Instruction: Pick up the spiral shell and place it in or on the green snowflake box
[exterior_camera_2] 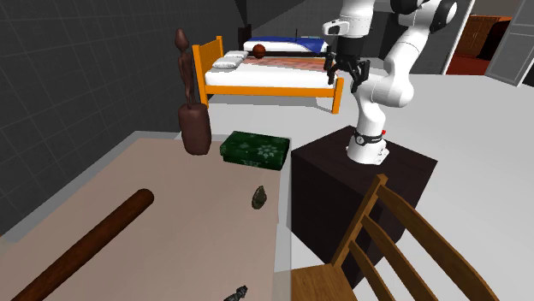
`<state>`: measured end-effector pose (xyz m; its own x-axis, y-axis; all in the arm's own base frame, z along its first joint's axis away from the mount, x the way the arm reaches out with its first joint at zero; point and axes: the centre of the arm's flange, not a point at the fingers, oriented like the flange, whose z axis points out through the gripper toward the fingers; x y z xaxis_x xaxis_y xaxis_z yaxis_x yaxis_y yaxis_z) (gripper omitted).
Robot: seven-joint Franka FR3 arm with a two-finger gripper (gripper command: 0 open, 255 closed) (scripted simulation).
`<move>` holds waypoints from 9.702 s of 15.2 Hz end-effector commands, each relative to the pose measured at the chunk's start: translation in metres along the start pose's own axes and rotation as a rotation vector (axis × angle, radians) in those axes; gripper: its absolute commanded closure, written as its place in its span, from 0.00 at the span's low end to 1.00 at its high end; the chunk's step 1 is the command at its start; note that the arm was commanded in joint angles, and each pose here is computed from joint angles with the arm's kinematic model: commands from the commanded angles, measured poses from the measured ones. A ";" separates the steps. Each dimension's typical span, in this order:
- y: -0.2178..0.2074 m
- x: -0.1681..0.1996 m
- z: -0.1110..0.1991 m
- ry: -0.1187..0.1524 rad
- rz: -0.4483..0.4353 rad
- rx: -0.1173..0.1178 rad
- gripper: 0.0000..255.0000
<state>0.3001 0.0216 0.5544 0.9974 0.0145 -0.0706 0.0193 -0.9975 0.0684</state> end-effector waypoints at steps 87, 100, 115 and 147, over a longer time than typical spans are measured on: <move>0.072 0.427 0.390 0.060 0.014 -0.024 1.00; 0.073 0.425 0.369 0.060 0.014 -0.024 1.00; 0.053 0.363 0.354 0.230 0.724 -0.174 0.00; 0.063 0.364 0.363 0.241 0.769 -0.184 1.00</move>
<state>0.6392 -0.0616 0.1661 0.7239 -0.6320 0.2766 -0.6845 -0.7081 0.1734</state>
